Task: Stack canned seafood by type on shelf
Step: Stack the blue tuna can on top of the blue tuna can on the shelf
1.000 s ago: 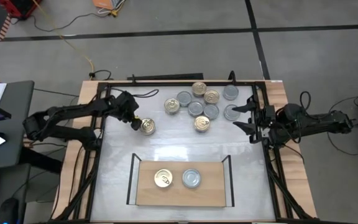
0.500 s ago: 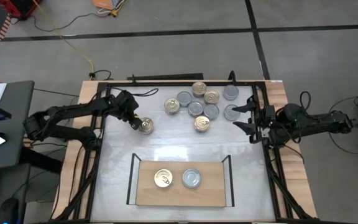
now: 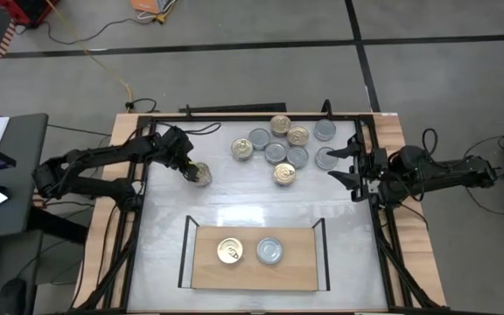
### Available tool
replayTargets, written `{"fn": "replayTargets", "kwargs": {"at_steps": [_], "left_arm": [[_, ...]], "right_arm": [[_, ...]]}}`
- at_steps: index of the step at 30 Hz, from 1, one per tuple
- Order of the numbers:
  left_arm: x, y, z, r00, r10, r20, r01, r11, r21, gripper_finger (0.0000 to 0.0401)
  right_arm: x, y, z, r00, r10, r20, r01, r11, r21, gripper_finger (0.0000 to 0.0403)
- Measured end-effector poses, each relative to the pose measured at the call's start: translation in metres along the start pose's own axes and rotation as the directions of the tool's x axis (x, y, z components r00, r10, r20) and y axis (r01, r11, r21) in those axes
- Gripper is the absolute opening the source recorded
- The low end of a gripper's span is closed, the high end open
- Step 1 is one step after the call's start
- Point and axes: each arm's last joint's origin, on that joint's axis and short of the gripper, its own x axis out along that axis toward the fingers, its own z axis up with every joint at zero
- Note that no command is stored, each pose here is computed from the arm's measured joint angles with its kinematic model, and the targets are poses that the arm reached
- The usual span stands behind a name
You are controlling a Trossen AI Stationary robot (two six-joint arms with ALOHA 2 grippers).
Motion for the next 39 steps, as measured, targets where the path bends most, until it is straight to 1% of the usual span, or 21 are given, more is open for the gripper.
{"fn": "replayTargets", "kwargs": {"at_steps": [4,8,12,17,21,24,26,29,34,36,39], "left_arm": [[0.001,0.009,-0.003,0.999,0.038,-0.035,-0.039,0.999,-0.024,0.0],[0.001,0.013,-0.001,0.999,0.04,-0.015,-0.04,0.999,-0.024,0.0],[0.001,0.014,-0.001,0.999,0.051,-0.015,-0.051,0.998,-0.019,0.0],[0.0,0.014,-0.004,0.997,0.059,-0.052,-0.059,0.998,-0.001,0.0002],[-0.003,0.013,0.0,0.998,0.056,-0.029,-0.056,0.998,-0.001,0.0003],[-0.008,0.005,0.009,0.998,0.016,0.057,-0.018,0.999,0.032,0.0003],[-0.009,-0.001,0.012,0.996,0.016,0.093,-0.02,0.999,0.042,0.0003],[-0.007,-0.008,0.013,0.994,0.025,0.111,-0.032,0.998,0.06,0.0003],[0.002,-0.02,0.017,0.99,0.002,0.14,-0.023,0.989,0.143,0.0004],[0.007,-0.024,0.016,0.991,0.019,0.136,-0.043,0.983,0.18,0.0004],[0.013,-0.026,0.014,0.991,0.081,0.106,-0.101,0.973,0.205,0.0004]], "right_arm": [[0.0,0.0,0.0,1.0,0.0,0.0,0.0,1.0,0.0,0.0282],[0.0,0.0,0.0,1.0,0.0,0.0,0.0,1.0,0.0,0.0282],[0.0,0.0,0.0,1.0,0.0,0.0,0.0,1.0,0.0,0.0282],[0.0,0.0,0.0,1.0,0.0,0.0,0.0,1.0,0.0,0.0282],[0.0,0.0,0.0,1.0,0.0,0.0,0.0,1.0,0.0,0.0282],[0.0,0.0,0.0,1.0,0.0,0.001,0.0,1.0,0.0,0.0282],[0.0,0.0,0.0,1.0,-0.001,0.003,0.001,1.0,0.0,0.0282],[0.0,0.0,0.001,1.0,-0.001,0.009,0.001,1.0,0.001,0.0282],[0.0,0.0,0.001,1.0,-0.001,0.009,0.001,1.0,0.001,0.0282],[0.0,0.0,0.001,1.0,-0.001,0.009,0.001,1.0,0.001,0.0282],[0.0,0.0,0.001,1.0,-0.001,0.008,0.001,1.0,0.001,0.0282]]}}
